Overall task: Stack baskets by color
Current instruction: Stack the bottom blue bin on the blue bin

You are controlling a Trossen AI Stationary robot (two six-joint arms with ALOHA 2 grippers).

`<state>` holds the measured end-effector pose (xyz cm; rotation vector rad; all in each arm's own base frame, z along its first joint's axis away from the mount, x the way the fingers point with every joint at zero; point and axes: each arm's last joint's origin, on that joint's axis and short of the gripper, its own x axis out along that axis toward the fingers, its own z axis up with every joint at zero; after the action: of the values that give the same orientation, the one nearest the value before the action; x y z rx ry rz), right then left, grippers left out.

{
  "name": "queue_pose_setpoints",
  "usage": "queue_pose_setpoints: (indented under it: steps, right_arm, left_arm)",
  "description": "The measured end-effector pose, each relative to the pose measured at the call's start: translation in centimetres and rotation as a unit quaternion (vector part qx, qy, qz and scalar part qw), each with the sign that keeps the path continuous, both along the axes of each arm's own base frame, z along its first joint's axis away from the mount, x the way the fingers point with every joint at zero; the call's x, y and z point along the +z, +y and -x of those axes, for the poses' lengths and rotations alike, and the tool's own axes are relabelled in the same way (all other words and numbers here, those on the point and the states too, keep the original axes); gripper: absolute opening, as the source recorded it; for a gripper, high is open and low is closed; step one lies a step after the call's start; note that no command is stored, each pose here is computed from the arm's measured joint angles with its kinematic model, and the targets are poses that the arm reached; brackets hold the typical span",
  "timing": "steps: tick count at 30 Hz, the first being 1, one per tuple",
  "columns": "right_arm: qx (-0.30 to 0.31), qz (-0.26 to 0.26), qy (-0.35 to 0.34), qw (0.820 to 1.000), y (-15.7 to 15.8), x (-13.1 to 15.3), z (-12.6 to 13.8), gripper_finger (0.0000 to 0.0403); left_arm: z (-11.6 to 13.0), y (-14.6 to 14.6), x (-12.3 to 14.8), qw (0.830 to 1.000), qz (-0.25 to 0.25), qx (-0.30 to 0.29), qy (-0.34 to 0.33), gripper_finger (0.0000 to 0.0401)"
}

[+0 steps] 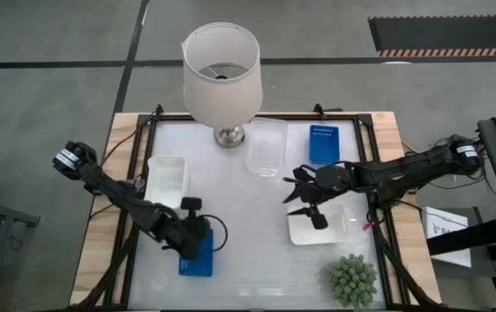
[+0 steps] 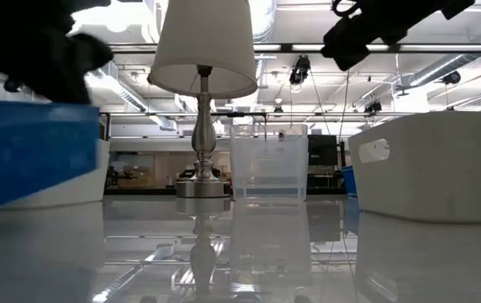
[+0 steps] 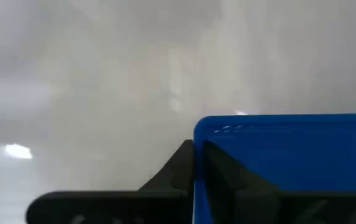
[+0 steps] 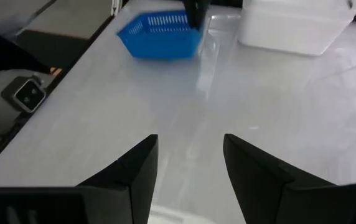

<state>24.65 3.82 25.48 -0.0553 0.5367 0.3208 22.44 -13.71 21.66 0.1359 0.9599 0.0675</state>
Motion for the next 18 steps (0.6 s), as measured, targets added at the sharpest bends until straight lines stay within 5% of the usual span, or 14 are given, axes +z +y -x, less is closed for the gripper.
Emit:
queue_pose_setpoints:
  steps: [5,10,14,18]
  right_arm:
    - [-0.025,0.042,-0.025,0.998,0.0,-1.0,-1.7,0.0173]
    - [-0.072,0.103,-0.080,0.989,-0.1,-2.1,-4.2,0.0173]
    - [-0.136,0.149,-0.116,0.972,-0.3,-2.3,-6.0,0.0173]
    - [-0.176,0.172,-0.134,0.960,-0.4,-1.6,-7.8,0.0173]
  left_arm:
    - [-0.2,1.1,1.6,0.988,-0.116,0.052,-0.085,0.0002]
    - [-0.7,2.5,2.9,0.949,-0.215,0.151,-0.171,0.0002]
    - [-1.9,3.6,3.5,0.917,-0.232,0.227,-0.232,0.0002]
    - [-3.2,4.7,3.6,0.902,-0.222,0.271,-0.254,0.0002]
